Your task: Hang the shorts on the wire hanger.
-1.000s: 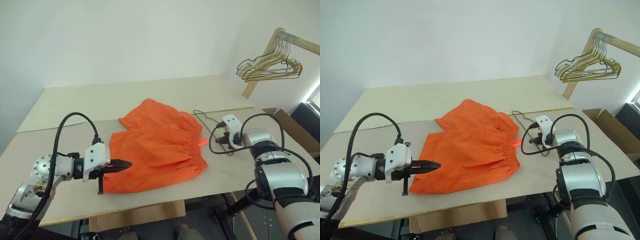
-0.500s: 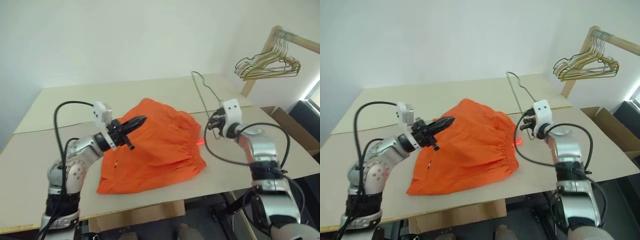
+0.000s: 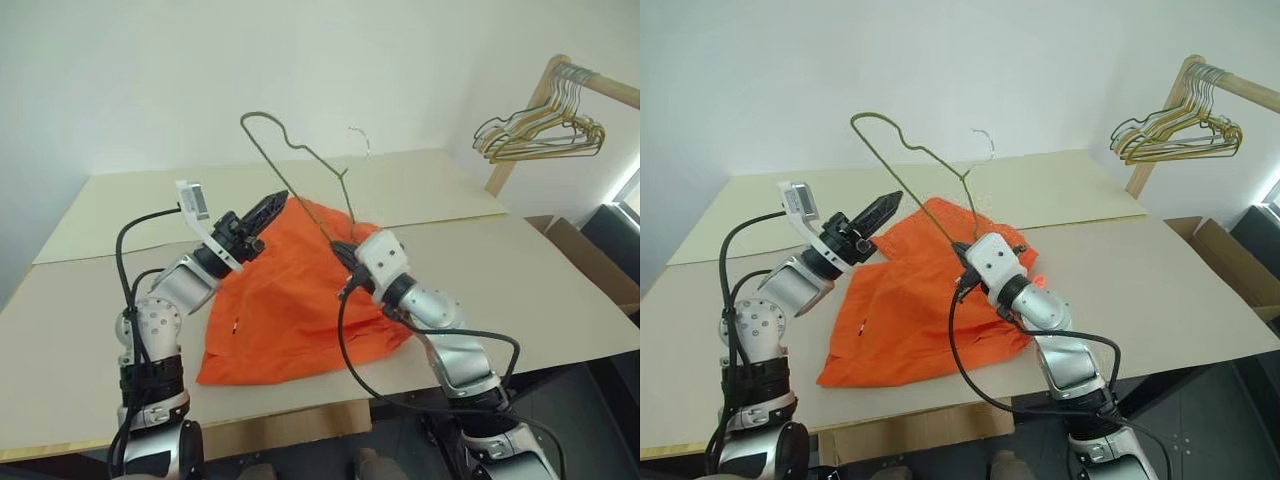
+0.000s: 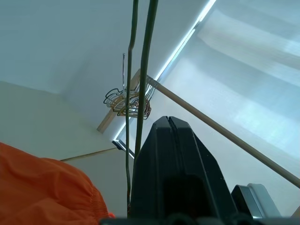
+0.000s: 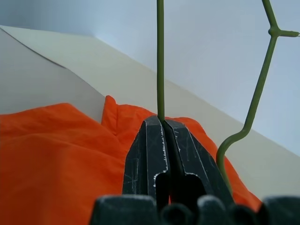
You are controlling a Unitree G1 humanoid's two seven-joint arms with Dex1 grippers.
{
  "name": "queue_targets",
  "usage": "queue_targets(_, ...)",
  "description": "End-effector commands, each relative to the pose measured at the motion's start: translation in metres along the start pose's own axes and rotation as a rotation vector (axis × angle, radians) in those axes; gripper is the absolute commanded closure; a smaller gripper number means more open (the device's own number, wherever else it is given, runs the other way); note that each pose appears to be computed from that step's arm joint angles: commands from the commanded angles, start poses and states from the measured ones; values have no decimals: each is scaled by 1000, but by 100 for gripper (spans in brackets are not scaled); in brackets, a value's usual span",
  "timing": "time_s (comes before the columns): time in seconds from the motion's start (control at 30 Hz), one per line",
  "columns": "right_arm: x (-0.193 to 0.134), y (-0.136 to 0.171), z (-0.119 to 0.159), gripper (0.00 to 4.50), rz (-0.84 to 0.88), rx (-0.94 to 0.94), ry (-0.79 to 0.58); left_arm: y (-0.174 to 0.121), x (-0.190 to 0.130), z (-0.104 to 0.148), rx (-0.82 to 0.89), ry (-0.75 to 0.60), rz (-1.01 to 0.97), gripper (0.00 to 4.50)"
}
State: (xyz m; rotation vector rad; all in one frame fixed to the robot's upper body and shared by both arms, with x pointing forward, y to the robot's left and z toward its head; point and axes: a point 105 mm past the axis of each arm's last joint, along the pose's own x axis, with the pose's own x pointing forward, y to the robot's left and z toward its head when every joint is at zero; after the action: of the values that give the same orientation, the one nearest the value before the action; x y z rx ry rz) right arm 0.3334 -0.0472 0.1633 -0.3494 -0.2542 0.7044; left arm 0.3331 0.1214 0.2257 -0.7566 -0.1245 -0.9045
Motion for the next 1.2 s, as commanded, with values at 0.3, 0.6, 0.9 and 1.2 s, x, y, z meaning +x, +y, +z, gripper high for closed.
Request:
queue_targets(0.3, 5, -17, 19, 450, -56, -69, -66, -32, -3, -5, 222, 17, -117, 410)
queue_targets(0.6, 4, -21, 28, 450, -78, -85, -112, -13, -3, 0, 208, -11, -5, 136)
queue_targets(0.9, 0, 4, 35, 450, 51, -160, -170, -9, 6, 18, 102, -94, -19, 40)
queue_targets(1.2, 0, 6, 25, 450, 41, -177, -137, -11, 10, 12, 96, -67, -21, 198)
